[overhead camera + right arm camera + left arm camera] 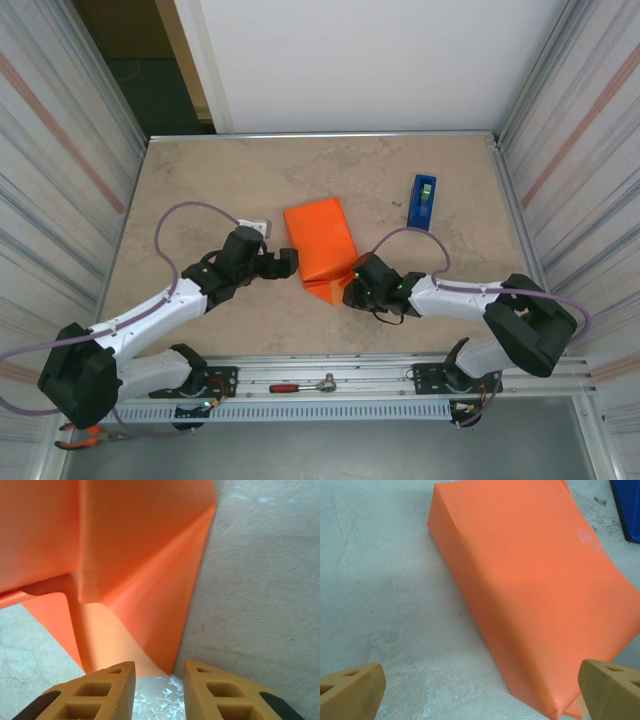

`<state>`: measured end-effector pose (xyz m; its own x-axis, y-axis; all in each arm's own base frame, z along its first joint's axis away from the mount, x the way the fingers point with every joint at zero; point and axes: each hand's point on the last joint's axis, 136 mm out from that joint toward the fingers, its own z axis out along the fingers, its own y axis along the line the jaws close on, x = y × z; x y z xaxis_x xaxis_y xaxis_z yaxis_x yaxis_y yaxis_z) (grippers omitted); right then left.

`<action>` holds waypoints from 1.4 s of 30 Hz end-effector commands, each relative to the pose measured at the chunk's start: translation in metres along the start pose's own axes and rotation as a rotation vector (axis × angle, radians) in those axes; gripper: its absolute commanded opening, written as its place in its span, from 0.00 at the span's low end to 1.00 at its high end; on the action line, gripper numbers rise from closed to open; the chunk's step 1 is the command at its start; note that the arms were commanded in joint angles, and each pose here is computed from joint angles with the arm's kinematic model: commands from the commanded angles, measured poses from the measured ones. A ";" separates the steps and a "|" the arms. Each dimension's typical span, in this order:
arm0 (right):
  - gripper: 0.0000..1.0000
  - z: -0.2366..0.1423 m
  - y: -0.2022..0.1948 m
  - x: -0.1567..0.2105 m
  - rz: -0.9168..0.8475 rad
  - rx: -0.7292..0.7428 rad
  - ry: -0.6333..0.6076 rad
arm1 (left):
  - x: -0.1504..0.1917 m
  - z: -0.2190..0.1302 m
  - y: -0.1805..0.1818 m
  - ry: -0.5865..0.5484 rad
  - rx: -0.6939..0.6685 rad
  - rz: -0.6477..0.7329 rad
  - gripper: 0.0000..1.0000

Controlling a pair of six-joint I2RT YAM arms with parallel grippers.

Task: Wrap the gift box in paper
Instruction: Fifth fold the wrapping paper around the gift box.

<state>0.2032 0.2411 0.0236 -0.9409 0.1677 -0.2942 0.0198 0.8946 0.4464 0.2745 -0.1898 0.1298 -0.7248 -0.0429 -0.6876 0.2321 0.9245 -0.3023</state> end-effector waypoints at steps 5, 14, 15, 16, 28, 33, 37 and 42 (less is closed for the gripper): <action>0.28 0.004 0.001 -0.001 0.013 0.022 -0.005 | -0.001 0.001 -0.002 -0.006 0.019 -0.001 0.99; 0.25 0.009 -0.001 -0.002 0.022 0.045 -0.012 | 0.000 0.002 -0.003 0.003 0.025 0.000 0.99; 0.22 0.009 0.000 -0.004 0.021 0.045 -0.015 | 0.001 0.003 -0.003 0.006 0.026 0.001 0.99; 0.20 0.009 0.001 -0.005 0.021 0.044 -0.016 | 0.002 0.003 -0.003 0.009 0.025 0.002 0.99; 0.00 -0.004 0.011 -0.013 0.021 0.018 -0.045 | 0.013 0.003 -0.006 0.049 0.058 -0.007 0.99; 0.00 -0.018 0.017 -0.020 0.025 -0.011 -0.075 | 0.029 0.000 -0.016 0.093 0.135 -0.003 0.96; 0.00 -0.026 0.024 -0.024 0.028 -0.035 -0.087 | 0.047 -0.004 -0.029 0.137 0.214 0.025 0.83; 0.00 -0.031 0.031 -0.031 0.029 -0.057 -0.092 | 0.075 -0.011 -0.052 0.185 0.309 0.089 0.50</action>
<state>0.2166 0.2490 0.0580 -0.9137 0.2144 -0.3453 0.0218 0.8742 0.4851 0.2159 -0.2227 0.0958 -0.8079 0.0872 -0.5829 0.3893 0.8215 -0.4167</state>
